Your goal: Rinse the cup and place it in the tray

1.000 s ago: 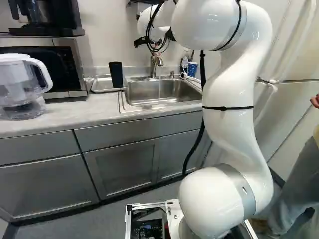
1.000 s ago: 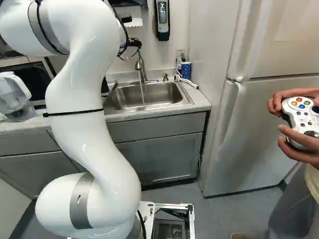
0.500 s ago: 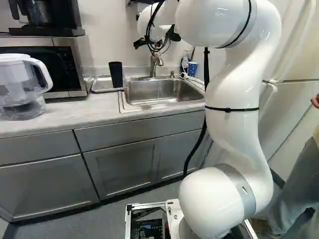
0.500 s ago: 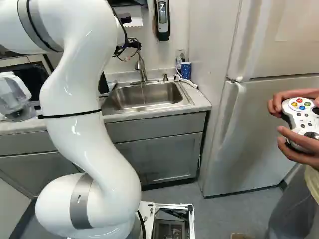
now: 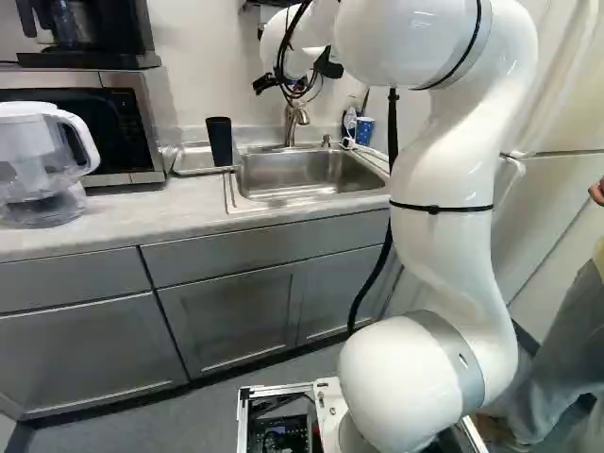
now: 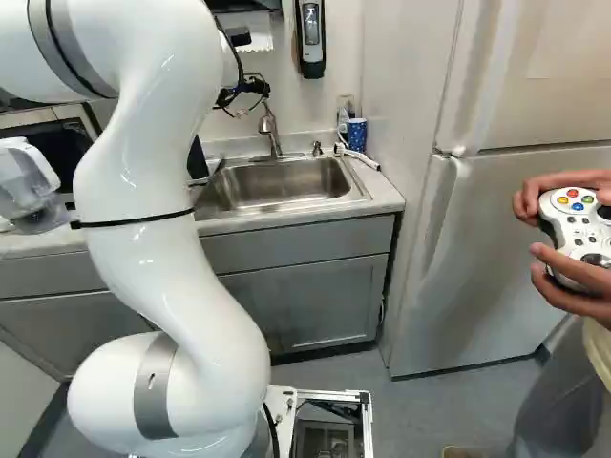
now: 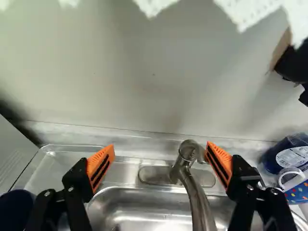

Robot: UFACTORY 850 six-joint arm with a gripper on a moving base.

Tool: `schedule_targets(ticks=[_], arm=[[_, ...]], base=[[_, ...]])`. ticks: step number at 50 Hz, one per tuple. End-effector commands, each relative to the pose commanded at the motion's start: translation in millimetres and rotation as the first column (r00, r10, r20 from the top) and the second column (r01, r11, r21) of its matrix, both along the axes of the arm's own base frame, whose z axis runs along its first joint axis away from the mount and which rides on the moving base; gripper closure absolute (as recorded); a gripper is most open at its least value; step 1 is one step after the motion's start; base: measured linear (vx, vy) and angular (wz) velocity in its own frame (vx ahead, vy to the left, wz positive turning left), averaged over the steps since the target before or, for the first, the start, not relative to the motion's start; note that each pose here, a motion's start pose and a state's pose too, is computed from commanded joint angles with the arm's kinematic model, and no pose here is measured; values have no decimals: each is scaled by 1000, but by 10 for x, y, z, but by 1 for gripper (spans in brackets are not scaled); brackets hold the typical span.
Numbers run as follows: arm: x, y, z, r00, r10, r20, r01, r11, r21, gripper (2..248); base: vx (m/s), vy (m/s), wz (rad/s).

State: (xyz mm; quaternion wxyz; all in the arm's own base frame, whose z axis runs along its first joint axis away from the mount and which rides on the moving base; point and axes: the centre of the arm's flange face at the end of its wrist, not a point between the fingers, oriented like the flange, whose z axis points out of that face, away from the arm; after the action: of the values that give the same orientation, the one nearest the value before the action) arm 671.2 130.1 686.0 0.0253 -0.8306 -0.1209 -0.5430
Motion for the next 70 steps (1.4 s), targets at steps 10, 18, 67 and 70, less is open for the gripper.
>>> schedule_targets(ticks=[10, 18, 67, 70], arm=[[0, 0, 0, 1000, 0, 0, 0, 1000, 0, 3], [0, 0, 0, 1000, 0, 0, 0, 1000, 0, 3], [-733, 158, 117, 998, 47, 33, -47, 999, 9, 3], [-797, 156, 113, 999, 49, 22, -49, 999, 7, 3]], base=[[0, 0, 0], [0, 0, 0], [0, 0, 0], [0, 0, 0]])
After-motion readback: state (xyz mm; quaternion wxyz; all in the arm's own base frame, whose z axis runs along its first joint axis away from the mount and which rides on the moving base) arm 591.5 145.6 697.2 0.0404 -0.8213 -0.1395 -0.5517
